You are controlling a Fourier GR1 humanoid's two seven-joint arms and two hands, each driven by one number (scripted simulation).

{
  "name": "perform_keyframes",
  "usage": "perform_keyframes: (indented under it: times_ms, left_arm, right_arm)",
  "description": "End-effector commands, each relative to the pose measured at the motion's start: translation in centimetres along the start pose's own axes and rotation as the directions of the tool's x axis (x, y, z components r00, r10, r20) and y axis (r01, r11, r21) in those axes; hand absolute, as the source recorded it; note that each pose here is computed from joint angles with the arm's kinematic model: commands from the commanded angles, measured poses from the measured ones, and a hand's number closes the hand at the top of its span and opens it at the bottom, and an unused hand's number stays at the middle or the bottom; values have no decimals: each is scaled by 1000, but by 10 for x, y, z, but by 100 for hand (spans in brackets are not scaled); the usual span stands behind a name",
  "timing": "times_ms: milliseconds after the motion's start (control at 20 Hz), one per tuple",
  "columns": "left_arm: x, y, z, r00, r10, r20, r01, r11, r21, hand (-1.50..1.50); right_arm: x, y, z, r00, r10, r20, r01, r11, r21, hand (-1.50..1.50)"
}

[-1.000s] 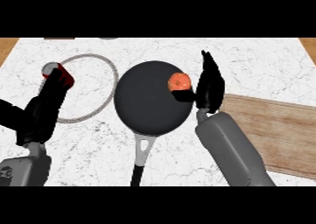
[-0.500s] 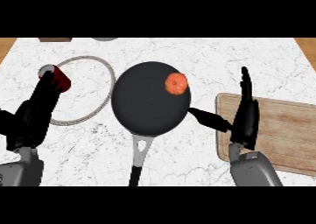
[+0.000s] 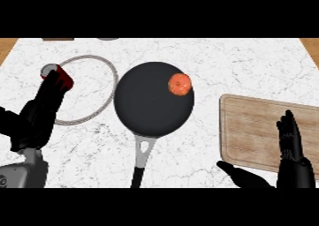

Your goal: Pick the squash from the cutting board and place it in the pan

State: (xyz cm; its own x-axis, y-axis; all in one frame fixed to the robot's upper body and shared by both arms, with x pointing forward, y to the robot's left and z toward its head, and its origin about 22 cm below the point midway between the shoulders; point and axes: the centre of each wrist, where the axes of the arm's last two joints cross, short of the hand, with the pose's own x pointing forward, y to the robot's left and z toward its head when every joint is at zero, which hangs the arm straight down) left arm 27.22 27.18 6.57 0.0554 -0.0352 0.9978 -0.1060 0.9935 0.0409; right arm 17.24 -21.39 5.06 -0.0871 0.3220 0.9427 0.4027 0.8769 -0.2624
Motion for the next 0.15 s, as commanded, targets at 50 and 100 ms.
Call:
perform_keyframes:
  times_ms: [50,100]
  left_arm:
    - [-4,5,-13,1000,3,13,-3,1000,10,0]
    - [-2,2,-11,1000,-4,-16,3,1000,-25,0]
  right_arm:
    - [-17,-24,24,1000,21,6,-21,1000,-12,-150]
    - [-11,-20,28,1000,9,10,-9,1000,-7,-150]
